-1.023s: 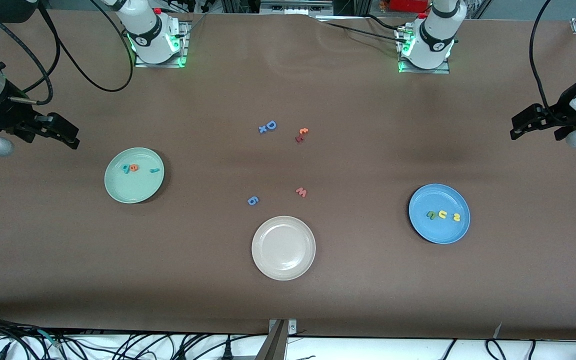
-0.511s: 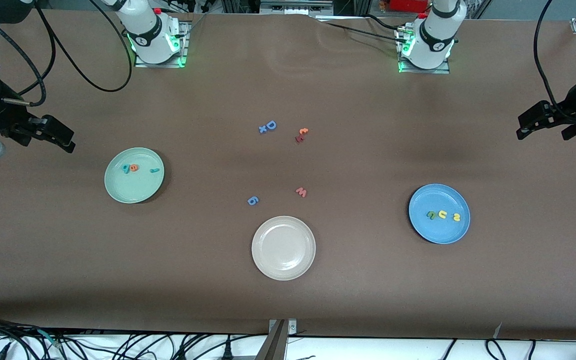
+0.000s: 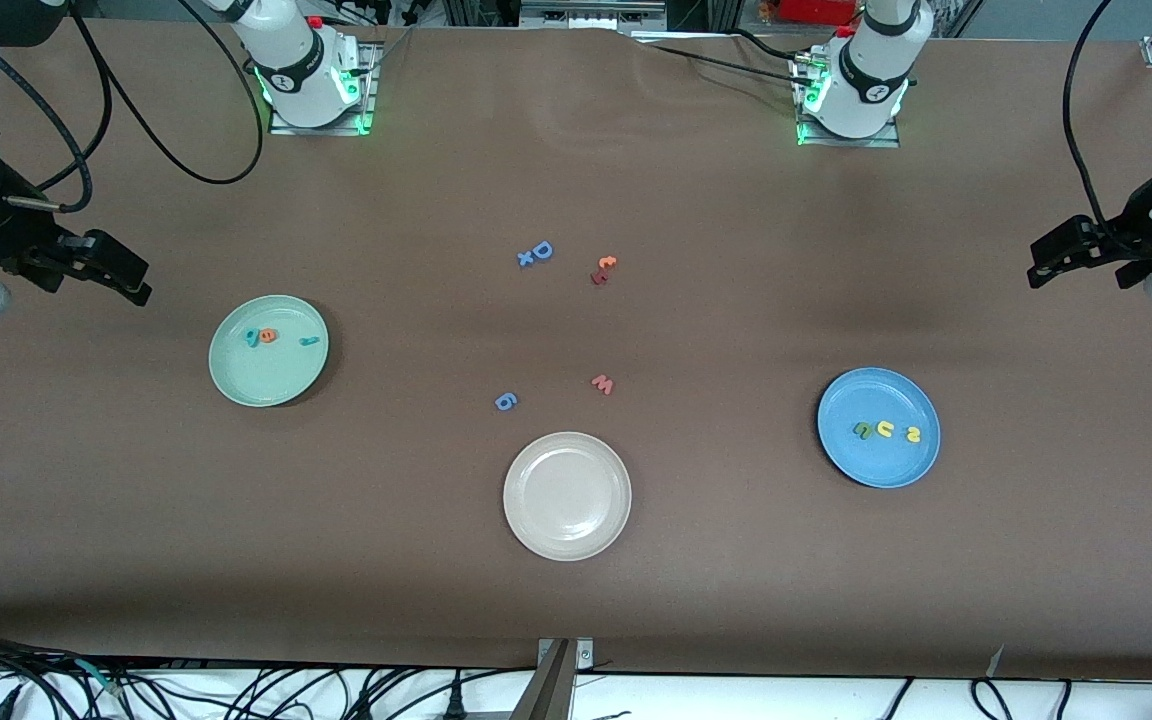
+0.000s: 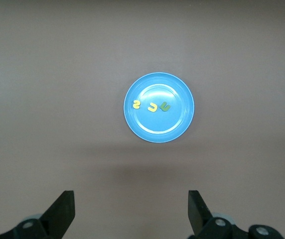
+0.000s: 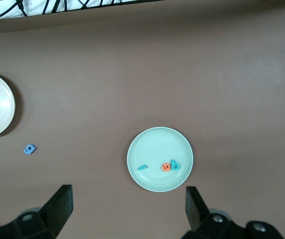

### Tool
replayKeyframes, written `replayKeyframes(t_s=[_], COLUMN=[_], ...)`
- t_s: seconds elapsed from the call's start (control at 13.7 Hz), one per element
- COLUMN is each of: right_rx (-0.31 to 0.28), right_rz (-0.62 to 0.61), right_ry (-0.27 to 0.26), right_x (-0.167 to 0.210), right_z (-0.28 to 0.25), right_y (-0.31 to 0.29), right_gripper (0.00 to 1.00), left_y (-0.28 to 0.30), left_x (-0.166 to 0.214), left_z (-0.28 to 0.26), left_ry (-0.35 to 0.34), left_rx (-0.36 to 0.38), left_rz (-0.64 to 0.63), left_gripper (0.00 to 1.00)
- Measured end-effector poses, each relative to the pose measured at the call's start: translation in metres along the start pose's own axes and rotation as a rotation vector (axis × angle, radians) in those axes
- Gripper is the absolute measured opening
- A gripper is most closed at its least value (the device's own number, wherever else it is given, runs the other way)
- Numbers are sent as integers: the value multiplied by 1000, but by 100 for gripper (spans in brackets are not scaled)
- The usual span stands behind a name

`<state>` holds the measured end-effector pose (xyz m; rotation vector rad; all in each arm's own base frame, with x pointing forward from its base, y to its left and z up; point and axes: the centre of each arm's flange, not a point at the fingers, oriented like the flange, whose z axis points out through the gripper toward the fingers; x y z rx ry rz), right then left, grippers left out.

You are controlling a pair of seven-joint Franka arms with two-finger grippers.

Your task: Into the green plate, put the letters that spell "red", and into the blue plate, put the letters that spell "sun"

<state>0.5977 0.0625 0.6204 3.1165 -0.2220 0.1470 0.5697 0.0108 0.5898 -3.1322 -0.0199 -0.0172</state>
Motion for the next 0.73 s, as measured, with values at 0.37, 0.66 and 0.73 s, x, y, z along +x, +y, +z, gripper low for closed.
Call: replayKeyframes(t_s=[0.37,0.66,0.73], right_rx=[1,21,31], right_rz=[0,2,3], right_ry=[0,-5,-7], right_x=[0,-1,-1], right_z=[0,0,0], right_y=[0,-2,-3], right_gripper=[100,100,100], left_y=[0,0,0], left_x=[3,5,5], left_z=[7,13,13], left_ry=[-12,-22,-22], left_rx=[0,0,0], left_rz=[0,1,1], left_gripper=[100,100,100])
